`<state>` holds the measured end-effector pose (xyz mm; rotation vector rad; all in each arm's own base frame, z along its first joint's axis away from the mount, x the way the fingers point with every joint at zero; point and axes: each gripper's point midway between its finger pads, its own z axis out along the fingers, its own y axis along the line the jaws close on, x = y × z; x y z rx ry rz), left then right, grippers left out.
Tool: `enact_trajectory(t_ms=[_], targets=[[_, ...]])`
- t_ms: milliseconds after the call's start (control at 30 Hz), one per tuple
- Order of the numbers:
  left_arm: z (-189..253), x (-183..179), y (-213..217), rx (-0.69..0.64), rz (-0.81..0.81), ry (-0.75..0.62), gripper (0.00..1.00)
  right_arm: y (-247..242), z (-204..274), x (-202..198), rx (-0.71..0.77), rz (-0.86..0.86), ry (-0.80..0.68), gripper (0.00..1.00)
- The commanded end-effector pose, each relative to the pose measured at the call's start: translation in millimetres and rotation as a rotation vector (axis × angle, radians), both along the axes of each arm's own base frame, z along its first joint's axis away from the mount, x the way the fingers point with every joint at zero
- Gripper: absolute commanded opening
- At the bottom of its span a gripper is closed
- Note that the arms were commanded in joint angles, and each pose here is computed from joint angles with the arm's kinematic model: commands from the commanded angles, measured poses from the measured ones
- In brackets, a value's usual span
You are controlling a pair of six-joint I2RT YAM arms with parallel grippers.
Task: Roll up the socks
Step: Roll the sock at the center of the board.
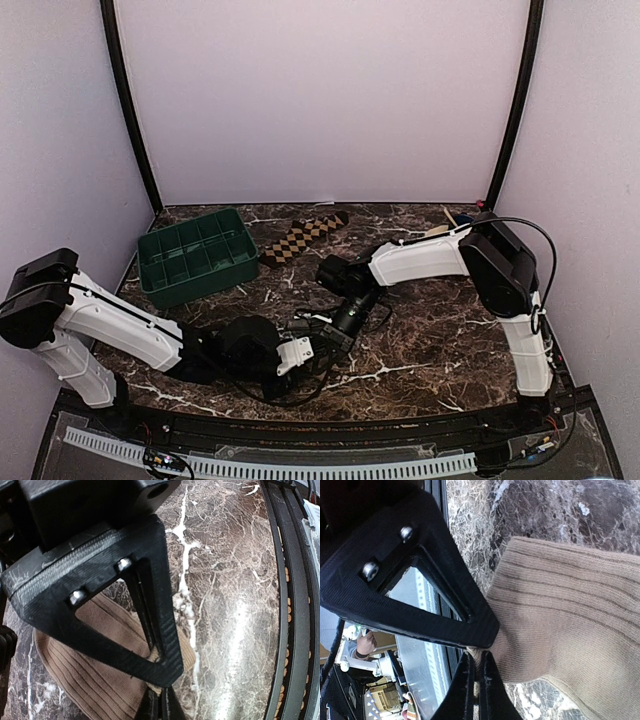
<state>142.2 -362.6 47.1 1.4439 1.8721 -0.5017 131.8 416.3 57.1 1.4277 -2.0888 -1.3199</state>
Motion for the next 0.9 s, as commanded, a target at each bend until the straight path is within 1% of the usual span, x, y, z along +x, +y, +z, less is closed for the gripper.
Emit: enact_trajectory(t_ms=[0, 33, 267, 367, 567, 867], targets=[[-4, -2, 2, 0.029, 0.011, 0.017, 0.01, 3, 1, 5, 0.005, -0.005, -0.006, 0.00], [-5, -1, 2, 0.031, 0.012, 0.019, 0.00, 2, 1, 5, 0.004, -0.006, -0.008, 0.00], [-10, -3, 2, 0.043, 0.017, 0.040, 0.00, 4, -2, 13, 0.010, -0.041, -0.021, 0.13], [-14, -5, 2, 0.052, 0.016, 0.060, 0.00, 8, 4, 17, 0.040, -0.059, -0.027, 0.19], [-16, -6, 4, 0.055, 0.027, 0.073, 0.00, 8, 8, 27, 0.055, -0.105, -0.060, 0.26], [-16, -7, 4, 0.058, 0.039, 0.103, 0.00, -1, 9, 58, 0.060, -0.281, -0.159, 0.29]])
